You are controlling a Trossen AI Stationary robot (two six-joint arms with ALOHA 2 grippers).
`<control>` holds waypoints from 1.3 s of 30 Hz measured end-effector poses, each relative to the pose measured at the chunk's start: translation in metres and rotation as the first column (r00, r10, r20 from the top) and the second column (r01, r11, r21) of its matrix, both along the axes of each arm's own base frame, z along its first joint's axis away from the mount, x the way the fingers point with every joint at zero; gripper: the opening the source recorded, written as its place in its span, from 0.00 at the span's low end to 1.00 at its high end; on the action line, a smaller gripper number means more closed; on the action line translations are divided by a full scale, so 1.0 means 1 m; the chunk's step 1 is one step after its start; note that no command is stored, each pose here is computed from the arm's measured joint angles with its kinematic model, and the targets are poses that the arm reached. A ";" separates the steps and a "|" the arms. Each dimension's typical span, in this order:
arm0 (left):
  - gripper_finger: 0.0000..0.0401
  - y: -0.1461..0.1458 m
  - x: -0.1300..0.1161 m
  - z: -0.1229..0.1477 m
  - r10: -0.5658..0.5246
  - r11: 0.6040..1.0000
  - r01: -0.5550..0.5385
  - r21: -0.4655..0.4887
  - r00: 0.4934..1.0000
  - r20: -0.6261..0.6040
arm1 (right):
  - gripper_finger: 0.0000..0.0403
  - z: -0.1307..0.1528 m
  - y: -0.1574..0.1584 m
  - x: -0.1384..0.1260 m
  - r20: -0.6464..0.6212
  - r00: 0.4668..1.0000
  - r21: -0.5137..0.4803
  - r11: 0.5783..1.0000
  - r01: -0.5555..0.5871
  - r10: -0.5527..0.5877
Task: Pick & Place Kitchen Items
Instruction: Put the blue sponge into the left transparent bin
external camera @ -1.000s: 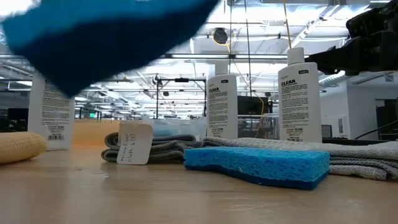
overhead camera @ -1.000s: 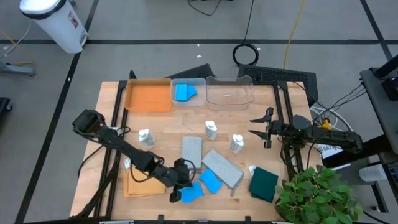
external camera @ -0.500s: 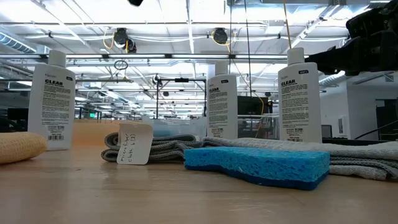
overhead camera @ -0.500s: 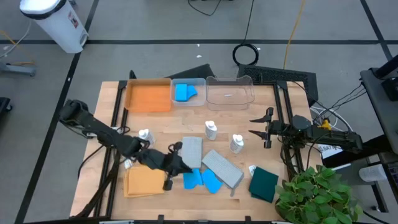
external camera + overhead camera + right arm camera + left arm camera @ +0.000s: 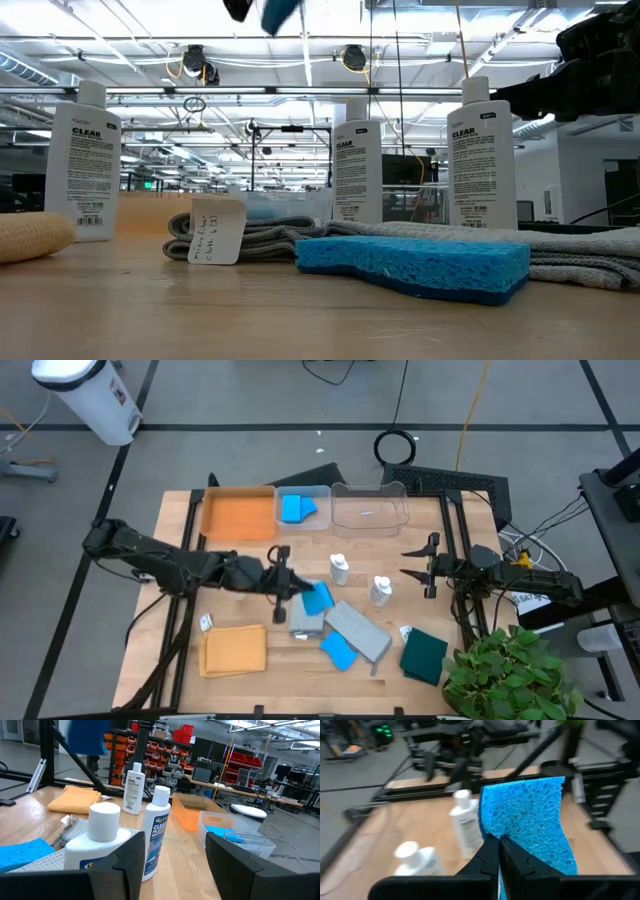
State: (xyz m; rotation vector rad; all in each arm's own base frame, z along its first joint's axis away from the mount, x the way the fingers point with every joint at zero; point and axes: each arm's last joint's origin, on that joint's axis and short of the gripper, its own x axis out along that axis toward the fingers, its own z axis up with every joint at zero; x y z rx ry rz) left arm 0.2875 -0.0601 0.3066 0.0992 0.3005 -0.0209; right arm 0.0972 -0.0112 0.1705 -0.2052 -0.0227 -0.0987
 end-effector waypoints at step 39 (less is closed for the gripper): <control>0.02 0.247 -0.064 -0.047 0.651 0.743 -0.613 -0.268 0.756 0.075 | 0.45 0.000 0.000 0.000 0.000 1.000 0.000 1.000 0.000 0.000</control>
